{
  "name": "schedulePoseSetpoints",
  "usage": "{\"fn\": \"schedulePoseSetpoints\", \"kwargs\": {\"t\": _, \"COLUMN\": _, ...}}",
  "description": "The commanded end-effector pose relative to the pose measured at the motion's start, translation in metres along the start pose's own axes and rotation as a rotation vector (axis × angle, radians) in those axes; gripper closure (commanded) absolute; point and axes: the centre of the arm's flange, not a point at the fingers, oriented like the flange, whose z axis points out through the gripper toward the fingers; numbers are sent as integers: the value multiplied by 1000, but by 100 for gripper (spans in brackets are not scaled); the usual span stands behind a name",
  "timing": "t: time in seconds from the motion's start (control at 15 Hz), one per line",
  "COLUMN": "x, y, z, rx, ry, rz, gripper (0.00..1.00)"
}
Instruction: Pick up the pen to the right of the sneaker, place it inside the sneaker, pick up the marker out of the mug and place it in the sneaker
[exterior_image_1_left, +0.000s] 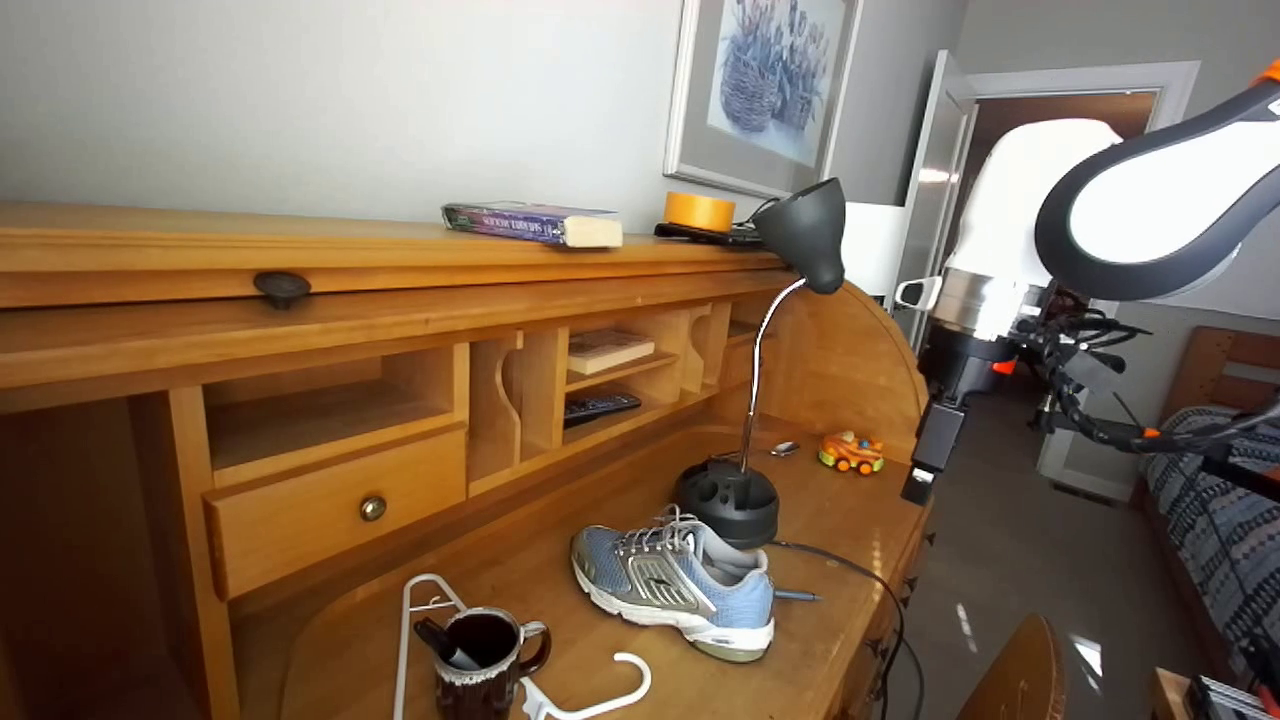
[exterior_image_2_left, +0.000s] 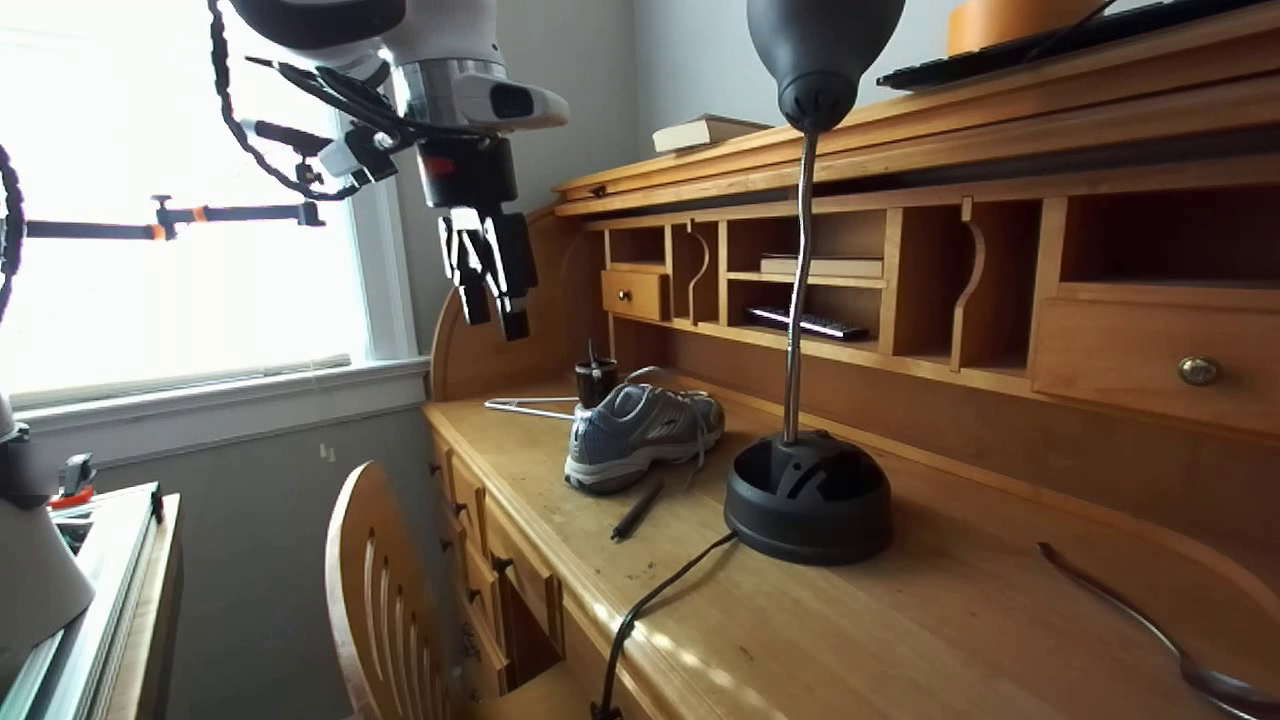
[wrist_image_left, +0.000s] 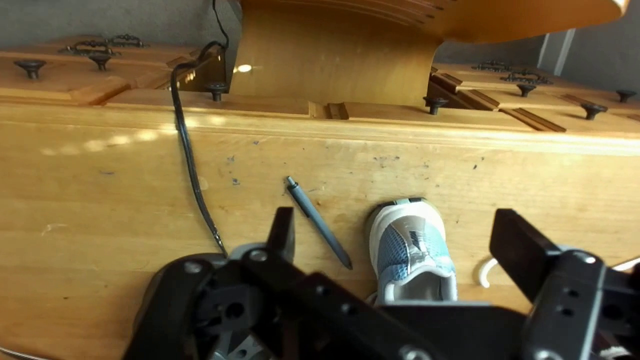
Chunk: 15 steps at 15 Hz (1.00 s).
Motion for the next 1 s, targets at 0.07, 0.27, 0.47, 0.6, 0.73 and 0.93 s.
{"fn": "schedulePoseSetpoints", "kwargs": {"t": 0.07, "x": 7, "y": 17, "z": 29, "rx": 4, "ry": 10, "rz": -228, "gripper": 0}}
{"fn": "schedulePoseSetpoints", "kwargs": {"t": 0.27, "x": 4, "y": 14, "z": 21, "rx": -2, "ry": 14, "rz": -218, "gripper": 0}}
{"fn": "schedulePoseSetpoints", "kwargs": {"t": 0.47, "x": 7, "y": 15, "z": 31, "rx": -9, "ry": 12, "rz": -247, "gripper": 0}}
{"fn": "schedulePoseSetpoints", "kwargs": {"t": 0.6, "x": 7, "y": 15, "z": 32, "rx": -10, "ry": 12, "rz": -252, "gripper": 0}}
{"fn": "schedulePoseSetpoints", "kwargs": {"t": 0.73, "x": 14, "y": 23, "z": 43, "rx": -1, "ry": -7, "rz": -222, "gripper": 0}}
{"fn": "schedulePoseSetpoints", "kwargs": {"t": 0.93, "x": 19, "y": 32, "z": 58, "rx": 4, "ry": -13, "rz": -219, "gripper": 0}}
